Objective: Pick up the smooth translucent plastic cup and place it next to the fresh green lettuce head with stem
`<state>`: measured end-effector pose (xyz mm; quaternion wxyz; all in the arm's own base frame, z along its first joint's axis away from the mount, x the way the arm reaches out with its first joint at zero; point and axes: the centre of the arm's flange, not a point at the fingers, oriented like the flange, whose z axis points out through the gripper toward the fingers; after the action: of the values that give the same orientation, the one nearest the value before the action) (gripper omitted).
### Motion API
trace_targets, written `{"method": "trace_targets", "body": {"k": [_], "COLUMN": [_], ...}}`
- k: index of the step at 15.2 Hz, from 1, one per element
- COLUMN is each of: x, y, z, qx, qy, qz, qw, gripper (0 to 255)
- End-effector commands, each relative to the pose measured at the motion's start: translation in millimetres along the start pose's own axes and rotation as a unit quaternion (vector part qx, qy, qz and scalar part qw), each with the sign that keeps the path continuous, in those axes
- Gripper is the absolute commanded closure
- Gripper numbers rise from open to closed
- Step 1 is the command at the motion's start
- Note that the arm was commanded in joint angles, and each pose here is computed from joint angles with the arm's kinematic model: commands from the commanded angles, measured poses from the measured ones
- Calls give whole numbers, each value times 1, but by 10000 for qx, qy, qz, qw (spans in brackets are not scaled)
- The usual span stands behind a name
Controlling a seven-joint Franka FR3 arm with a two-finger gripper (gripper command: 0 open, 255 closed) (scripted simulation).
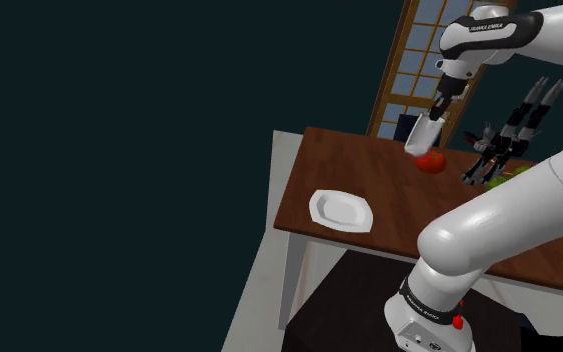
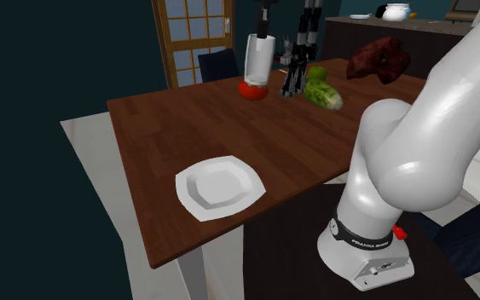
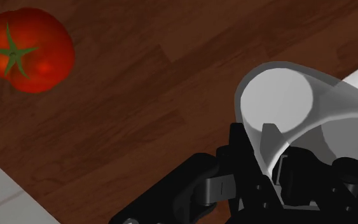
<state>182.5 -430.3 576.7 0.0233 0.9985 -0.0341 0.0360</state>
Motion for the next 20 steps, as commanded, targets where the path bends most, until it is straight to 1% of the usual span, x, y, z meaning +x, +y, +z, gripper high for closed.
{"method": "trace_targets", "body": {"k": [1,20], "x": [-25,-269], "y": [6,60], "z": [-4,-20], "qx": [-3,-3], "qy": [1,1], "qz": [-5,-5], "qw": [10000,10000], "gripper": [255,255]}}
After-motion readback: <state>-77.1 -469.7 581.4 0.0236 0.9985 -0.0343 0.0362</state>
